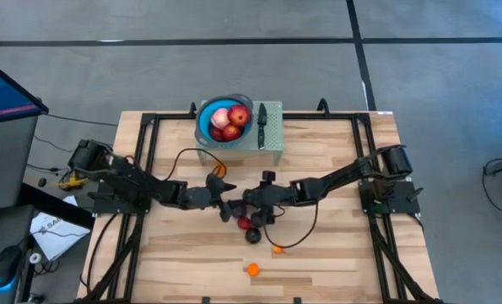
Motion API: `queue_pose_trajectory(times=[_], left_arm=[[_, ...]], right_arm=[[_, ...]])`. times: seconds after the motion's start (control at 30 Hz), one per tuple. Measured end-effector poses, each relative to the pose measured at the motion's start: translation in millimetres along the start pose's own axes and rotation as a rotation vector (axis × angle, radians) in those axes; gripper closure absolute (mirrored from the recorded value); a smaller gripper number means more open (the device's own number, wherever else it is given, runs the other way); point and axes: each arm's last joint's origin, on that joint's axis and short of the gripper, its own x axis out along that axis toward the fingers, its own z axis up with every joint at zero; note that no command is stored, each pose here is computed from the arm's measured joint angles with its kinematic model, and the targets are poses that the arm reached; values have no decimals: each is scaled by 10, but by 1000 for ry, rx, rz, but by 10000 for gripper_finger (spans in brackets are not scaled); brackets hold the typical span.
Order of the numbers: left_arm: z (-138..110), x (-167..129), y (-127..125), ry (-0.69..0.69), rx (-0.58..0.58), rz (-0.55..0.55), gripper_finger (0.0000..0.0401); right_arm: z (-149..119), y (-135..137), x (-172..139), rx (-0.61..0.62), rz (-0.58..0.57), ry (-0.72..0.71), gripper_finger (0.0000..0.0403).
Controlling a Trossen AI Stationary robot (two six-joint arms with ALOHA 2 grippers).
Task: Pick & Place Fruit
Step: Put the purple mangosteen into the blue strainer bowl
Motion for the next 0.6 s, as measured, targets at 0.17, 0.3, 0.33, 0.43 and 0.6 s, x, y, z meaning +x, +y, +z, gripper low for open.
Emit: queue_pose_trajectory(times=[0.17,0.3,0.33,0.43,0.6], left_arm=[[90,66,64,34,-92,-100,83],[147,83,57,41,-117,-195,67],[149,82,52,49,-117,-215,63],[154,71,38,72,-118,-259,55],[155,66,24,77,-108,-286,58]], right_arm=[[191,91,-77,-76,-18,-48,181],[323,147,-128,-121,-87,-84,178],[333,158,-136,-128,-99,-80,178],[366,175,-153,-131,-124,-80,181],[457,237,-198,-167,-140,-109,181]])
